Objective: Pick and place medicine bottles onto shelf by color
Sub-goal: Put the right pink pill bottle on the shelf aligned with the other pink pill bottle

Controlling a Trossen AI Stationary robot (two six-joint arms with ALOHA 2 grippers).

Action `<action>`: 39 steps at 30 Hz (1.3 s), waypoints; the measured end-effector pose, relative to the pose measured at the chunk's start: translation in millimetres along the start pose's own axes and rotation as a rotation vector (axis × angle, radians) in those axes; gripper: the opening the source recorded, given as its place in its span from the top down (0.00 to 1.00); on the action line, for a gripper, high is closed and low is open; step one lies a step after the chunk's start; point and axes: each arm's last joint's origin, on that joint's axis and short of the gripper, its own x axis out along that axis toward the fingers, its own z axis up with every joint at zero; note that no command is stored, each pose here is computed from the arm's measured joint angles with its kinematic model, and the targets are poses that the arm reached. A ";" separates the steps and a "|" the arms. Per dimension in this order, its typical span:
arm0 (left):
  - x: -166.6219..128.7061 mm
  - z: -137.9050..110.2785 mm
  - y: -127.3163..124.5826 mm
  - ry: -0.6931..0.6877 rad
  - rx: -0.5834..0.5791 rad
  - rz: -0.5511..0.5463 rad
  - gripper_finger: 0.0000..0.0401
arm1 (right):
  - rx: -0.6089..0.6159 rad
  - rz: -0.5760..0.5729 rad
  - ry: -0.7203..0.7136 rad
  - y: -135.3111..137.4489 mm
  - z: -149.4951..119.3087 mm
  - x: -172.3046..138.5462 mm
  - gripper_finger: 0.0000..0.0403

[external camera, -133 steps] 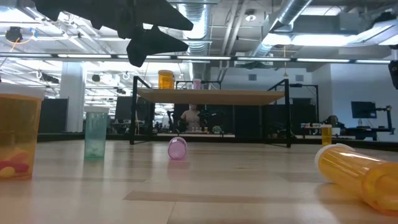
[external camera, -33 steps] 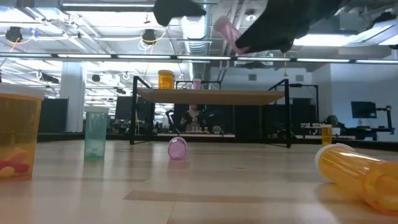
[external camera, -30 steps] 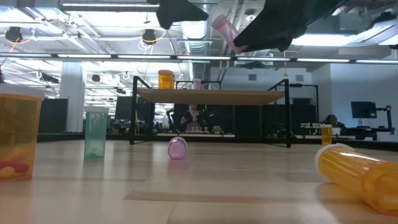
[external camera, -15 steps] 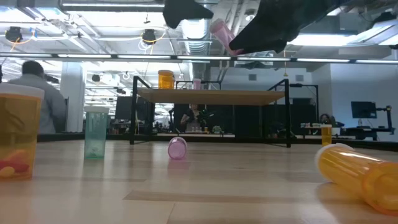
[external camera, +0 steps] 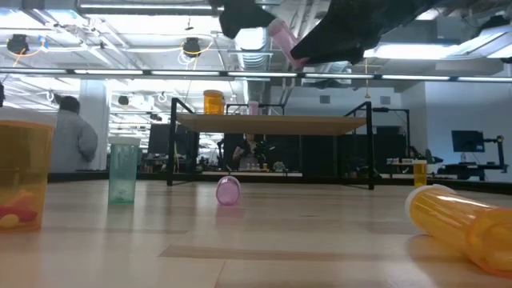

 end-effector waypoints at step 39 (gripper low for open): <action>23.1 -14.4 -9.6 0.160 0.004 0.112 0.30 | 0.012 0.002 -0.011 0.3 1.2 -0.1 0.69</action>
